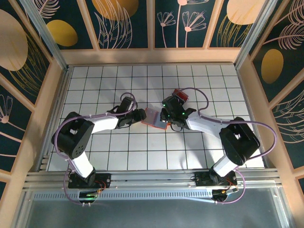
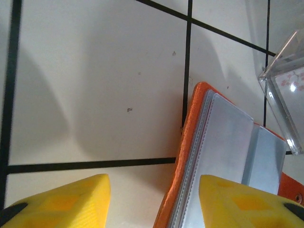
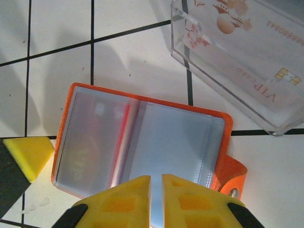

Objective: Take the credit cards out of the card holder

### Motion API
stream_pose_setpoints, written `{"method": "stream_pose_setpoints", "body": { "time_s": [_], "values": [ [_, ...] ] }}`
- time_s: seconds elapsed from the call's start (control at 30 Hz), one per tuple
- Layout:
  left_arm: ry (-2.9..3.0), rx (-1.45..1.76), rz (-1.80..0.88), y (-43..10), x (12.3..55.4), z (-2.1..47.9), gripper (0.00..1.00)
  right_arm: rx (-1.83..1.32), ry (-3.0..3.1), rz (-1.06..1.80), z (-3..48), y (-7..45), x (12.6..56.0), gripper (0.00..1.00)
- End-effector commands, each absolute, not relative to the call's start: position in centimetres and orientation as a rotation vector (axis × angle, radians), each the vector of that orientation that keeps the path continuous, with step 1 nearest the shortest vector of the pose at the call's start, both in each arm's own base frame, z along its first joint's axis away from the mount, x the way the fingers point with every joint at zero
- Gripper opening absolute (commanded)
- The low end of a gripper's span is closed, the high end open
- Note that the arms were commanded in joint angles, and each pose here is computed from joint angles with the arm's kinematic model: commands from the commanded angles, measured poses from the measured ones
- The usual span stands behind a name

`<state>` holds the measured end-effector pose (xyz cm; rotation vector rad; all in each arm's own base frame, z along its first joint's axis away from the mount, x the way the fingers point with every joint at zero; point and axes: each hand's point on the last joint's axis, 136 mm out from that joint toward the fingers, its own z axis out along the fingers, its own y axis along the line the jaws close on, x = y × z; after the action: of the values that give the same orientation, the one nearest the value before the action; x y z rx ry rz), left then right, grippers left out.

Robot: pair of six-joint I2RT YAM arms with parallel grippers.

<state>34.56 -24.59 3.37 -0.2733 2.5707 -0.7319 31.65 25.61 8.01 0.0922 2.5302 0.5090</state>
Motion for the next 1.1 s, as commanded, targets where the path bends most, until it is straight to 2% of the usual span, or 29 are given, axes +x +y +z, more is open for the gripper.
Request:
{"method": "stream_pose_setpoints", "body": {
  "time_s": [0.0,0.23,0.43,0.7,0.9,1.0,1.07],
  "values": [
    [2.563,-0.205,-0.790,-25.8,35.3,3.8,0.50,0.098,2.521,0.552,8.1,26.6,31.9,0.14],
    [2.572,-0.202,-0.828,-26.1,35.4,3.2,0.36,0.092,2.542,0.559,7.2,26.9,31.8,0.14],
    [2.561,-0.192,-0.883,-26.4,34.8,3.7,0.29,0.091,2.553,0.558,6.6,27.0,31.8,0.13],
    [2.543,-0.196,-1.001,-27.1,33.8,4.5,0.27,0.083,2.567,0.566,5.8,27.4,31.9,0.12],
    [2.539,-0.219,-1.078,-27.2,32.5,4.6,0.21,0.075,2.576,0.572,5.3,27.5,31.7,0.12],
    [2.547,-0.253,-1.127,-27.1,31.4,3.9,0.22,0.055,2.563,0.599,5.4,27.8,31.6,0.13],
    [2.518,-0.262,-1.164,-27.0,31.1,4.9,0.26,0.036,2.546,0.613,5.8,28.2,31.5,0.15]
  ]
}}
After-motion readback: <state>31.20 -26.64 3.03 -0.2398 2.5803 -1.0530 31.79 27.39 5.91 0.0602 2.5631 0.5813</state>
